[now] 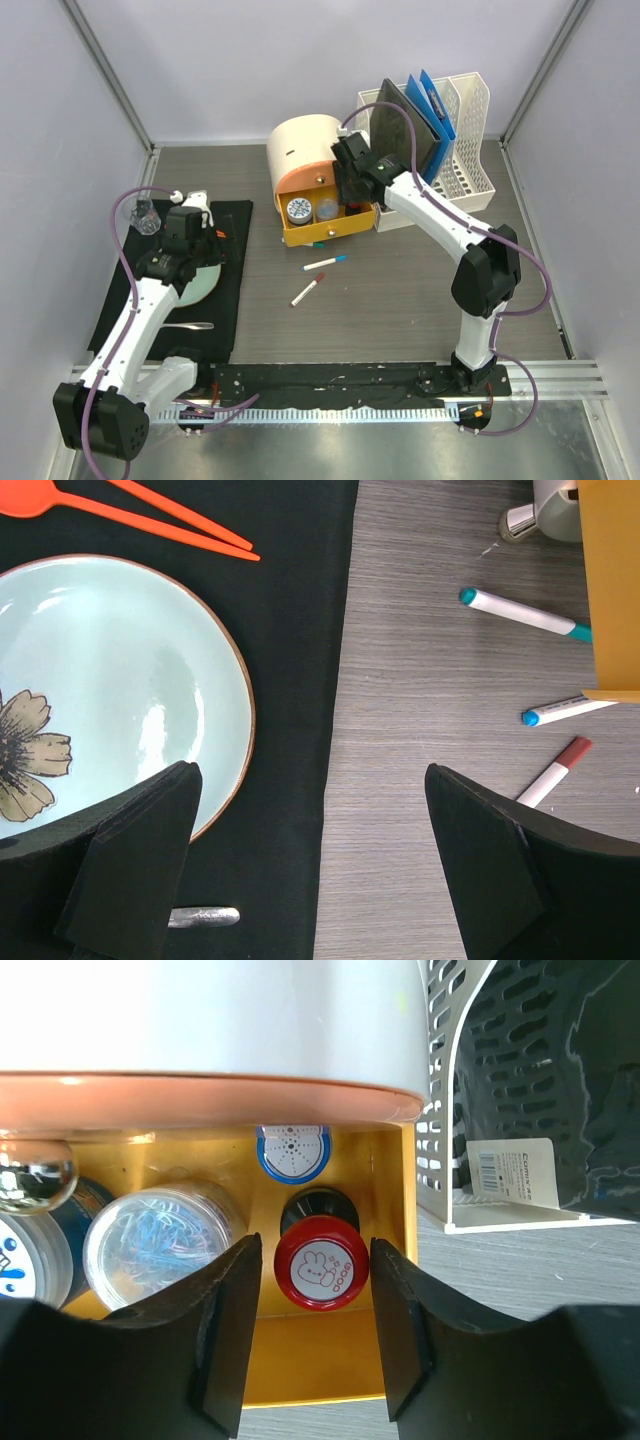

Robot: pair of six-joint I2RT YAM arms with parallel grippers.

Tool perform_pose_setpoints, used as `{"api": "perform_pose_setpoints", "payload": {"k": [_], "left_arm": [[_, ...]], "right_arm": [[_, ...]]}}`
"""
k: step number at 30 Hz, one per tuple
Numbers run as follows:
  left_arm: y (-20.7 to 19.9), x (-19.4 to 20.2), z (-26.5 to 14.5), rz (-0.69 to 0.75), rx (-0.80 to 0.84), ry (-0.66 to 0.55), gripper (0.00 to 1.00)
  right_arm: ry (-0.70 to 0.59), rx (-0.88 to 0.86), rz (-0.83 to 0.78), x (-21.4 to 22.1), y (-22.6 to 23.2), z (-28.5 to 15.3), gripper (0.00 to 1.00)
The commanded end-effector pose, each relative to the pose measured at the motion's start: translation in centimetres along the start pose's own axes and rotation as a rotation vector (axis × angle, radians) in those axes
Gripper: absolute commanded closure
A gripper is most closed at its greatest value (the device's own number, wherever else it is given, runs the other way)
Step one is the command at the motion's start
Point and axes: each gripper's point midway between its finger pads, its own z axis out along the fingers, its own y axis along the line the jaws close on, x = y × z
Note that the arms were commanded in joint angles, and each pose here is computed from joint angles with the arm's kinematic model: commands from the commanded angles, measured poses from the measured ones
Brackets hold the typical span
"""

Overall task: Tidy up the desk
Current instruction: Place the stationery in the drawer.

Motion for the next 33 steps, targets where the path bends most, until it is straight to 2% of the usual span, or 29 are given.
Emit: {"api": "perform_pose_setpoints", "payload": {"k": [1, 9, 13, 15, 19, 22, 23, 25, 26, 28, 29, 33], "left_arm": [[-0.4, -1.8, -0.7, -0.006, 0.017, -0.048, 0.0], [-0.4, -1.8, -0.7, -0.004, 0.016, -0.045, 0.0], [-0.3, -1.8, -0.7, -0.005, 0.013, -0.049, 0.0], [-0.3, -1.7, -0.7, -0.005, 0.013, -0.048, 0.0], [-0.2, -1.9, -0.9, -0.006, 0.008, -0.061, 0.0], [-0.3, -2.2, -1.1, -0.009, 0.013, -0.078, 0.0], [-0.4, -2.3, -1.2, -0.009, 0.02, -0.087, 0.0], [-0.6, -2.7, -1.3, -0.01, 0.032, -0.107, 0.0], [-0.7, -3.0, -1.5, -0.01, 0.04, -0.122, 0.0], [-1.2, -3.9, -1.7, -0.024, 0.065, -0.162, 0.0], [-1.4, -4.3, -1.8, -0.038, 0.073, -0.18, 0.0], [-3.4, -7.7, -1.9, -0.094, 0.153, -0.267, 0.0]], "right_arm": [[-0.098, -0.019, 0.034, -3.1, 0.3, -2.2, 0.47], [-0.114, -0.024, 0.043, -3.6, -0.1, -3.6, 0.42], [-0.158, -0.037, 0.06, -4.6, -0.4, -5.4, 0.4], [-0.189, -0.061, 0.071, -5.4, -0.4, -6.8, 0.36], [-0.248, -0.14, 0.091, -6.0, 0.2, -9.6, 0.36], [-0.275, -0.226, 0.132, -5.4, 0.8, -11.5, 0.36], [-0.252, -0.242, 0.134, -3.9, 1.0, -11.0, 0.36], [-0.296, -0.345, 0.176, -3.7, 2.0, -13.2, 0.37], [-0.256, -0.35, 0.181, -1.6, 2.1, -12.1, 0.37], [-0.301, -0.429, 0.224, -1.3, 2.8, -13.5, 0.39], [-0.263, -0.428, 0.226, 0.8, 2.9, -12.2, 0.39], [-0.261, -0.49, 0.276, 2.8, 3.7, -11.8, 0.4]]}}
